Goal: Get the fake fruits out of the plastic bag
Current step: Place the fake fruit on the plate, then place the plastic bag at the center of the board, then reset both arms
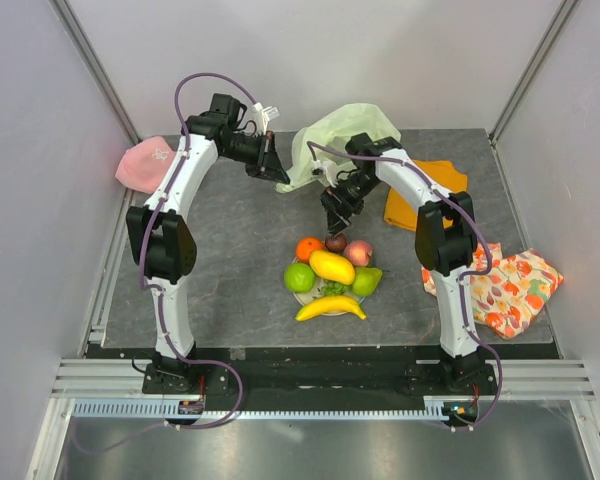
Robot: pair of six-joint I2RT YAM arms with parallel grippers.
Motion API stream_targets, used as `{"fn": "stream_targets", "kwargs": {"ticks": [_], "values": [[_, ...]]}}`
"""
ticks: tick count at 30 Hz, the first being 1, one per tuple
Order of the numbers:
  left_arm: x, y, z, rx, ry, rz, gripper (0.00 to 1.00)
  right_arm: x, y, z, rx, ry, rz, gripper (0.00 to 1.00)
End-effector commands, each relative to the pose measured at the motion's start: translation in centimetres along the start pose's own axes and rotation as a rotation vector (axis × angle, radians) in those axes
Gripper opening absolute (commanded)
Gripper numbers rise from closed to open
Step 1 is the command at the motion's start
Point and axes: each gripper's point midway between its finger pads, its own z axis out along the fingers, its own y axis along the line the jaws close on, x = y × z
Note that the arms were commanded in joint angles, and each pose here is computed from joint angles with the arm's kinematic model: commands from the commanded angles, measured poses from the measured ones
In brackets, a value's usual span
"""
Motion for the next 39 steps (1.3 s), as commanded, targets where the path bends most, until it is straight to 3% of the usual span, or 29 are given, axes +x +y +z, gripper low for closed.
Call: {"fn": "stream_targets", "kwargs": {"ticks": [1, 9, 16, 17, 20, 22, 23, 24, 25, 27, 28, 30, 39], "values": [[-1.5, -0.8, -0.6, 0.025, -0.038, 0.071, 0.02, -3.3, 1.1, -3.2, 0.045, -0.087, -0.066, 0.98], [-5.0, -0.4, -3.1, -0.08, -0.14, 0.166, 0.02, -5.8, 1.8, -6.5, 0.137, -0.144, -0.136, 0.98], [-9.1, 1.8, -10.5, -0.214, -0.328, 0.165, 0.02, -9.8, 6.9, -13.2, 0.218, -0.336, -0.287, 0.98], [-9.3, 1.5, -11.6, -0.233, -0.349, 0.171, 0.02, -9.5, 7.1, -13.3, 0.232, -0.344, -0.251, 0.98], [-9.2, 2.7, -14.5, -0.32, -0.395, 0.144, 0.02, -10.7, 7.3, -16.7, 0.4, -0.461, -0.237, 0.98], [-8.7, 3.3, -14.8, -0.342, -0.391, 0.123, 0.03, -12.3, 6.3, -21.5, 0.66, -0.608, -0.182, 0.98], [-8.3, 3.3, -14.6, -0.34, -0.384, 0.115, 0.12, -10.8, 4.4, -21.2, 0.75, -0.601, -0.122, 0.98], [-8.0, 3.0, -14.8, -0.344, -0.381, 0.113, 0.26, -11.3, 3.2, -23.7, 0.894, -0.682, -0.08, 0.98], [-7.5, 3.9, -15.7, -0.362, -0.387, 0.087, 0.48, -11.0, 3.3, -25.2, 0.966, -0.716, -0.064, 0.98], [-7.2, 2.8, -16.3, -0.367, -0.397, 0.097, 0.68, -9.7, 1.6, -26.5, 1.11, -0.742, 0.047, 0.98], [-7.2, 2.4, -16.6, -0.372, -0.404, 0.104, 0.86, -9.5, 1.4, -26.8, 1.139, -0.752, 0.085, 0.98], [-6.9, 1.0, -17.8, -0.4, -0.424, 0.136, 0.99, -8.6, 1.2, -27.2, 1.184, -0.77, 0.168, 0.98], [-4.2, -3.0, -22.7, -0.591, -0.517, 0.282, 0.99, -5.3, 2.3, -26.0, 1.164, -0.742, 0.182, 0.98]]}}
